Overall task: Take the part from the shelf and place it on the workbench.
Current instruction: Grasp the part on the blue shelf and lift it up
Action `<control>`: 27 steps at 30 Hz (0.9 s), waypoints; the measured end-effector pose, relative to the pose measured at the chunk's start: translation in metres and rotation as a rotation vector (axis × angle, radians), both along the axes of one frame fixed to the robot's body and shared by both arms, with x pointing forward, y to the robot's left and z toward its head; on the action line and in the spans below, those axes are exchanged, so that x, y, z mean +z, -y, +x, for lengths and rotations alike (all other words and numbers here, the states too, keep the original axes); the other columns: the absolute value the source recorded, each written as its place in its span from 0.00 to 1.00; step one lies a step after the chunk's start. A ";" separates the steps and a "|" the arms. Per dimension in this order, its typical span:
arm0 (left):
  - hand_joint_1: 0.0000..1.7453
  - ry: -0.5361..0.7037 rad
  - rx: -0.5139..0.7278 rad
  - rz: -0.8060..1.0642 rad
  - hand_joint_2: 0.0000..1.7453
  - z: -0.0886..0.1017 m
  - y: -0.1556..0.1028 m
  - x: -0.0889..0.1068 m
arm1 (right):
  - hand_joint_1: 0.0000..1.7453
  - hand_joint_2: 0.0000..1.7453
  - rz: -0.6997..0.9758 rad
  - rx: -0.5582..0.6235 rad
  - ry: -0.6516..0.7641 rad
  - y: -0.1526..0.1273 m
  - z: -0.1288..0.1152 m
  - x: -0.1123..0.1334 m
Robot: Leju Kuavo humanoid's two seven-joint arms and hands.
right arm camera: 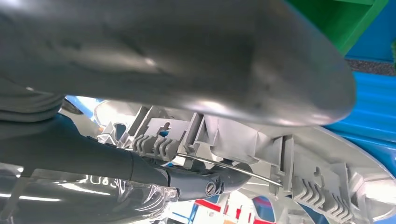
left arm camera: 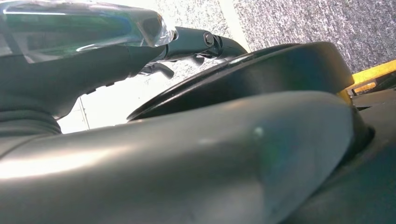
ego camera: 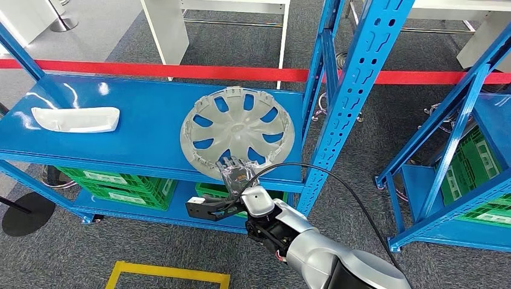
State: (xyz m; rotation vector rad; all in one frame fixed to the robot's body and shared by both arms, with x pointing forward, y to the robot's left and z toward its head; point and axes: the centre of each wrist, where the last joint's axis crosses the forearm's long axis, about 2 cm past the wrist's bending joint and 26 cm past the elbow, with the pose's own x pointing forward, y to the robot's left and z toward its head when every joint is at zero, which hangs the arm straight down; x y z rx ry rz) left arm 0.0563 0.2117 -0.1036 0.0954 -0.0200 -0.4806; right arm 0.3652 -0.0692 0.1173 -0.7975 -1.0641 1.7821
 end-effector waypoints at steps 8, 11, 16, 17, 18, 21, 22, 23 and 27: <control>0.00 0.012 -0.006 -0.007 0.00 -0.001 -0.001 0.000 | 0.00 0.00 0.002 -0.025 0.004 0.009 0.002 -0.003; 0.00 0.014 -0.007 -0.009 0.00 -0.002 -0.001 0.000 | 0.00 0.00 0.013 -0.030 0.013 0.011 0.002 -0.005; 0.00 0.018 -0.008 -0.010 0.00 -0.002 -0.001 0.000 | 0.00 0.00 0.019 -0.028 0.033 0.012 0.002 -0.006; 0.00 0.018 -0.009 -0.010 0.00 -0.002 -0.001 -0.001 | 0.00 0.00 0.017 -0.025 0.038 0.012 0.002 -0.006; 0.00 0.018 -0.009 -0.010 0.00 -0.002 -0.001 -0.001 | 0.00 0.00 0.014 -0.022 0.041 0.012 0.002 -0.006; 0.00 0.019 -0.010 -0.010 0.00 -0.002 -0.001 -0.001 | 0.00 0.00 0.006 -0.015 0.049 0.012 0.002 -0.005; 0.00 0.019 -0.011 -0.010 0.00 -0.002 -0.001 -0.001 | 0.00 0.00 0.004 -0.014 0.050 0.012 0.002 -0.005; 0.00 0.019 -0.011 -0.010 0.00 -0.002 -0.001 -0.001 | 0.00 0.00 0.003 -0.013 0.051 0.012 0.002 -0.005; 0.00 0.019 -0.011 -0.010 0.00 -0.002 -0.001 -0.001 | 0.00 0.00 0.003 -0.013 0.055 0.012 0.002 -0.005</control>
